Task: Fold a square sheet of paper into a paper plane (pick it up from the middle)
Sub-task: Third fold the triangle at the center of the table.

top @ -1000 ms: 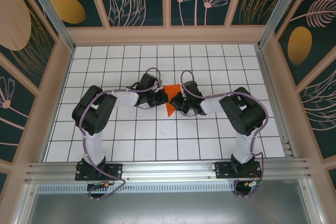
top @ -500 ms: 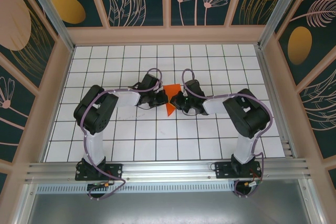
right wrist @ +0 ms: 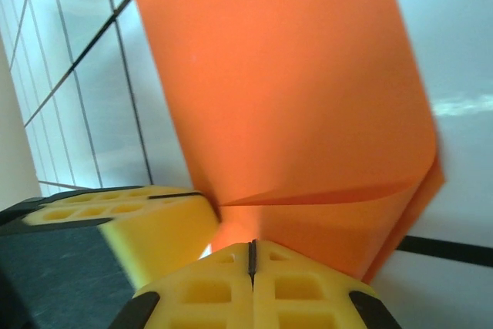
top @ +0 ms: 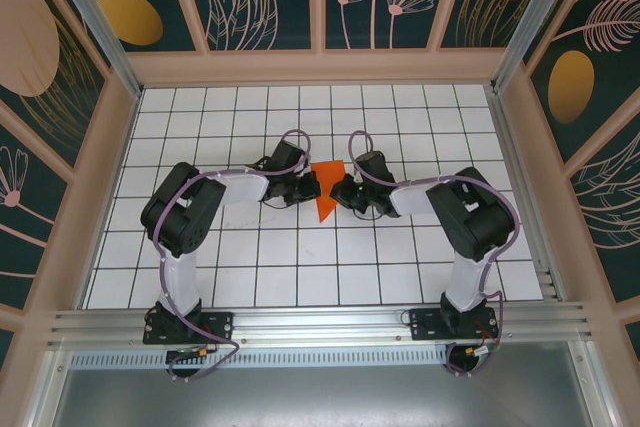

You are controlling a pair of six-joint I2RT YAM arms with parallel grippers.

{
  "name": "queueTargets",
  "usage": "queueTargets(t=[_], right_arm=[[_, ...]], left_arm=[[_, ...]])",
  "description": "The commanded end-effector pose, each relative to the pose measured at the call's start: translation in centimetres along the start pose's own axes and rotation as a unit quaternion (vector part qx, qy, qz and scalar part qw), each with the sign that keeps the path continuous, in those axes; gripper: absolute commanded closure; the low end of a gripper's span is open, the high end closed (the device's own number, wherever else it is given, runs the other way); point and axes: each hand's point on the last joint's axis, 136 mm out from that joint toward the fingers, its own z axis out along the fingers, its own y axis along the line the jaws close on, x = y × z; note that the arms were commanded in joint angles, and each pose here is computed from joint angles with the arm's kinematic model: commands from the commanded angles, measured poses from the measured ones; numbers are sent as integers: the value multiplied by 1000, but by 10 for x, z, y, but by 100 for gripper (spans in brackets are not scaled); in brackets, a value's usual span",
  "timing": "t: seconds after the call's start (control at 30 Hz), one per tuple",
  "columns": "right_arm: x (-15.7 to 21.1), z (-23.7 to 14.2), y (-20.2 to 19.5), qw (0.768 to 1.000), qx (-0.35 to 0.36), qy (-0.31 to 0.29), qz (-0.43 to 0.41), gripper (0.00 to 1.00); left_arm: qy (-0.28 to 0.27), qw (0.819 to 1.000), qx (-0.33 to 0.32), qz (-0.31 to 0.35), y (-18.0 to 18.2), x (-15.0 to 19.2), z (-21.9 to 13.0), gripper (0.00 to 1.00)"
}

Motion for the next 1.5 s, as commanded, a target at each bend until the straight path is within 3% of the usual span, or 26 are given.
queueTargets(t=[0.0, 0.23, 0.67, 1.0, 1.17, 1.27, 1.47], right_arm=[[3, 5, -19, 1000, 29, 10, -3, 100], [-4, 2, -4, 1000, 13, 6, -21, 100], [-32, -1, -41, 998, 49, -18, 28, 100], [-64, -7, -44, 996, 55, -48, 53, 100], [-73, -17, -22, 997, 37, -62, 31, 100], [-62, -26, -1, 998, 13, -56, 6, 100], [1, -25, 19, 1000, -19, 3, -17, 100]], left_arm=[[14, 996, -88, -5, 45, 13, 6, 100], [18, 995, -103, 2, 52, 15, 7, 100], [25, 993, -116, 7, 60, 19, 10, 100], [28, 993, -118, 7, 62, 21, 12, 100], [25, 993, -116, 3, 62, 21, 12, 100], [22, 993, -113, -1, 61, 20, 12, 100], [12, 994, -111, -8, 63, 20, 11, 100]])
